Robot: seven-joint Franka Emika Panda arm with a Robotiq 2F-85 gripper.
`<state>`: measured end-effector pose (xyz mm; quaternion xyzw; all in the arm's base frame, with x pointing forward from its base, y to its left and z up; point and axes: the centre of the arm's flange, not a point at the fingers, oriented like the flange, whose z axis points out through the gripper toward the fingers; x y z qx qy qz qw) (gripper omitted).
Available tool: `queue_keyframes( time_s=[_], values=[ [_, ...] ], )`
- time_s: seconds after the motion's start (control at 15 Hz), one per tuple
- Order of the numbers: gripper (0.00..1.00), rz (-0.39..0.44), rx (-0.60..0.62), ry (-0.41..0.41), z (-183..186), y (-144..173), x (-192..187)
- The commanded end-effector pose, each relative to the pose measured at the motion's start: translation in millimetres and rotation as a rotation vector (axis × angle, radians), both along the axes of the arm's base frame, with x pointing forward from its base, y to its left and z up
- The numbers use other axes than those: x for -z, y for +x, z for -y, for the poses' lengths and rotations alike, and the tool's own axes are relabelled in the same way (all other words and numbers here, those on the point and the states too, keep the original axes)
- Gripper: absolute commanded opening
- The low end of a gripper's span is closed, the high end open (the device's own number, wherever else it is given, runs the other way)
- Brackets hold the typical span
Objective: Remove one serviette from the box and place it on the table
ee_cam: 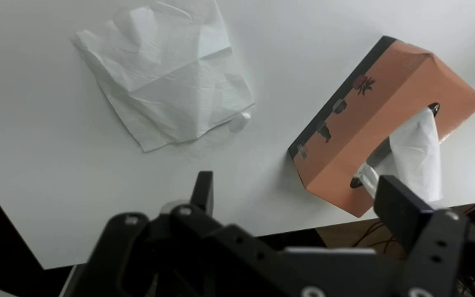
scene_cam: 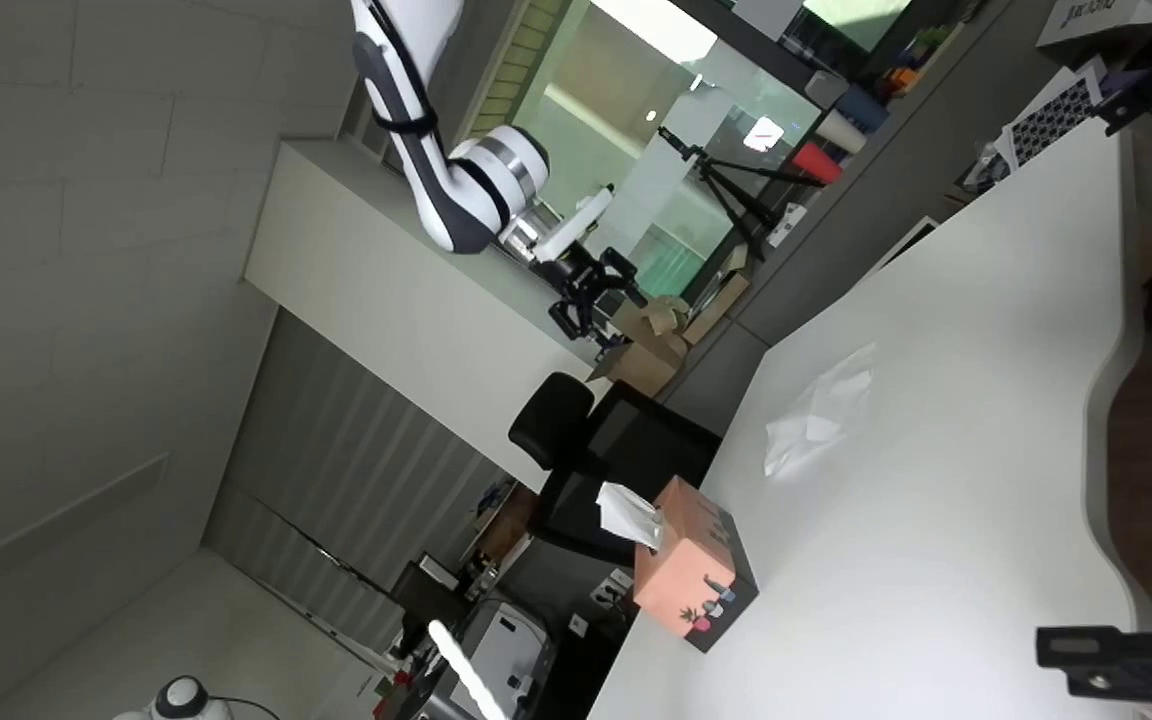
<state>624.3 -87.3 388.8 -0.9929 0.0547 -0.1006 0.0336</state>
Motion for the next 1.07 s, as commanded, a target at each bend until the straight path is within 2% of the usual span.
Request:
queue_keyframes(
  time_s=[0.0,0.07,0.13,0.33,0.87,1.0],
  values=[
    [1.00,-0.053,0.058,-0.015,-33,86,-2],
    [1.00,-0.096,0.043,-0.033,-47,98,2],
    [1.00,-0.048,0.018,-0.014,-32,41,13],
    [1.00,-0.078,0.014,-0.029,-53,61,21],
    [1.00,-0.079,0.023,-0.030,-48,64,18],
    [1.00,-0.072,0.067,-0.047,-57,86,27]
  ],
)
